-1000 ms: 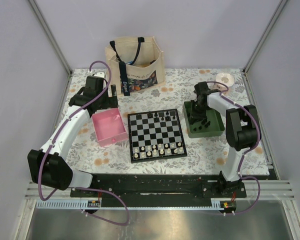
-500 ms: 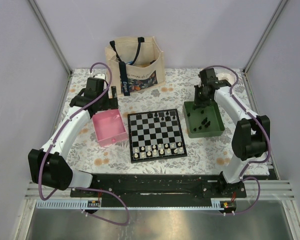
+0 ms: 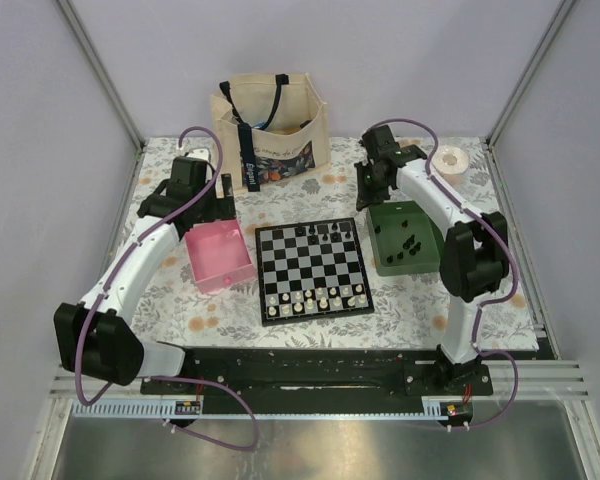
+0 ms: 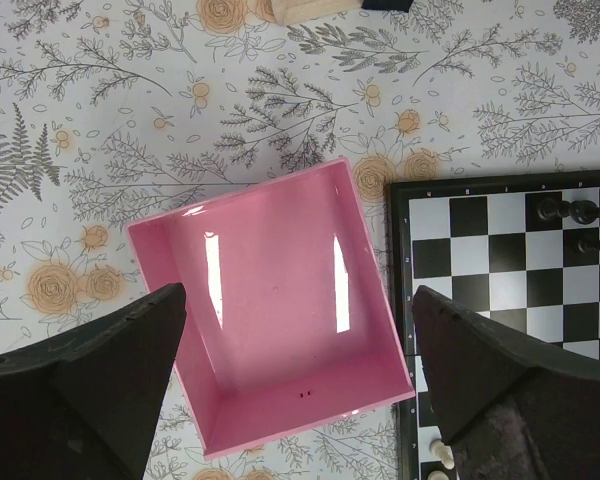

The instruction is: Set up the chess pieces on the board

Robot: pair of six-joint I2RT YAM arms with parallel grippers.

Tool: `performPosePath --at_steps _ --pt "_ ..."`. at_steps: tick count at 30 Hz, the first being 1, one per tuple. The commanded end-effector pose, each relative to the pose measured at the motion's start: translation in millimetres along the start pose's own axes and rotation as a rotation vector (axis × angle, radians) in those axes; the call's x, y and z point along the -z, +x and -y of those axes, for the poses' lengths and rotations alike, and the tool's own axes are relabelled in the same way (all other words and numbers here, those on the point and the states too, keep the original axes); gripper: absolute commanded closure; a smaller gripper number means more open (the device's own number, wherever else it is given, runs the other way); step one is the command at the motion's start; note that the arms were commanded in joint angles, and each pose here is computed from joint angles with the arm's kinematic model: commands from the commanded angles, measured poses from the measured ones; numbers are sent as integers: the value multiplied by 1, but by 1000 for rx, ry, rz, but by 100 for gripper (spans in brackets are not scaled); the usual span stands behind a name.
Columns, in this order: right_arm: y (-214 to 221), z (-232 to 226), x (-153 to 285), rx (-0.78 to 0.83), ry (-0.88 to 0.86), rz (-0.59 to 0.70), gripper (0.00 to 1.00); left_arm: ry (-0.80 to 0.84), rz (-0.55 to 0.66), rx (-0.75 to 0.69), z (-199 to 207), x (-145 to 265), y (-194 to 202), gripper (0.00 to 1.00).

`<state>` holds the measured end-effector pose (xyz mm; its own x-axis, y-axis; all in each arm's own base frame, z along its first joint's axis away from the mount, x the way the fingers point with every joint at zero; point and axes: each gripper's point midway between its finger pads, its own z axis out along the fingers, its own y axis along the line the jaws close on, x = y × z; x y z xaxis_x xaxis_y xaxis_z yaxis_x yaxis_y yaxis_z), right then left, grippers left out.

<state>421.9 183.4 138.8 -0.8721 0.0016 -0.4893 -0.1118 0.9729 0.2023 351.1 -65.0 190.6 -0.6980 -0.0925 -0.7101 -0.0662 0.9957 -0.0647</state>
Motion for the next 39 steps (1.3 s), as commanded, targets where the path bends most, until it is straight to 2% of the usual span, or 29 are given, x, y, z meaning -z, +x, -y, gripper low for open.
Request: performPosePath --at_steps 1,12,24,39 --pt "1 -14 -9 30 -3 -39 92 3 78 3 0 10 -16 1" --pt "25 -18 -51 63 7 -154 91 7 95 2 0 15 -19 1" --pt "35 -23 -77 64 9 -201 91 22 90 1 2 15 -16 1" --pt "46 -24 -90 68 24 -221 89 30 89 4 3 15 -17 1"
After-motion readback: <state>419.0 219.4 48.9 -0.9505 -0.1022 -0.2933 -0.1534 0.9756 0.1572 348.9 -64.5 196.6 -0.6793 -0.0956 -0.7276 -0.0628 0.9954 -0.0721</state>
